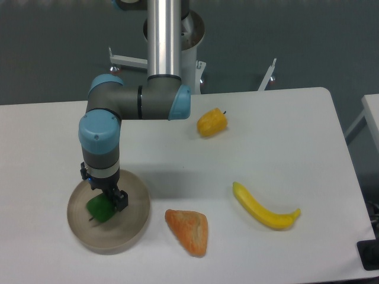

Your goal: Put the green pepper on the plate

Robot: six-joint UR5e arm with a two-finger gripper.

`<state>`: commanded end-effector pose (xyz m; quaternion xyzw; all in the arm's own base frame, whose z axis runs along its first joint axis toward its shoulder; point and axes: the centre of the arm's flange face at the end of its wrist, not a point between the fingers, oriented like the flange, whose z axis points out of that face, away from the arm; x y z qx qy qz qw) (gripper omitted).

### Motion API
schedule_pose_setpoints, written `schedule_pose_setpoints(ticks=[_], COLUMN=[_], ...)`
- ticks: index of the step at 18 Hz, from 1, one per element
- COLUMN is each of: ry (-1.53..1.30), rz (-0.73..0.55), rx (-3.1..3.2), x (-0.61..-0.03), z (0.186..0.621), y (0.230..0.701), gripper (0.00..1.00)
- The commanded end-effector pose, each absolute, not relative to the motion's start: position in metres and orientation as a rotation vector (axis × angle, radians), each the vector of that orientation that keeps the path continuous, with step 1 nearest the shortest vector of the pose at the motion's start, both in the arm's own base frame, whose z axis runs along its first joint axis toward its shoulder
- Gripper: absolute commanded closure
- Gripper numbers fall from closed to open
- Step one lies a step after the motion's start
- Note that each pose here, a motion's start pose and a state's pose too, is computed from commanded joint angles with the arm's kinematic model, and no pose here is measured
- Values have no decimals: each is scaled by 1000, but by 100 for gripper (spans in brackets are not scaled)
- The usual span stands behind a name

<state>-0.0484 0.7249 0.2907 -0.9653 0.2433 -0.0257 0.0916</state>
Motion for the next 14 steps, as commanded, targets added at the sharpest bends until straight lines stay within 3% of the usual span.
schedule_pose_setpoints(ticks=[4, 10, 14], ry=[667, 486, 630], rz=[-25, 99, 121], rx=[-2842, -2813, -2834], x=[-62, -179, -254], z=[324, 391, 409], y=[723, 683, 640], gripper=[0, 0, 0])
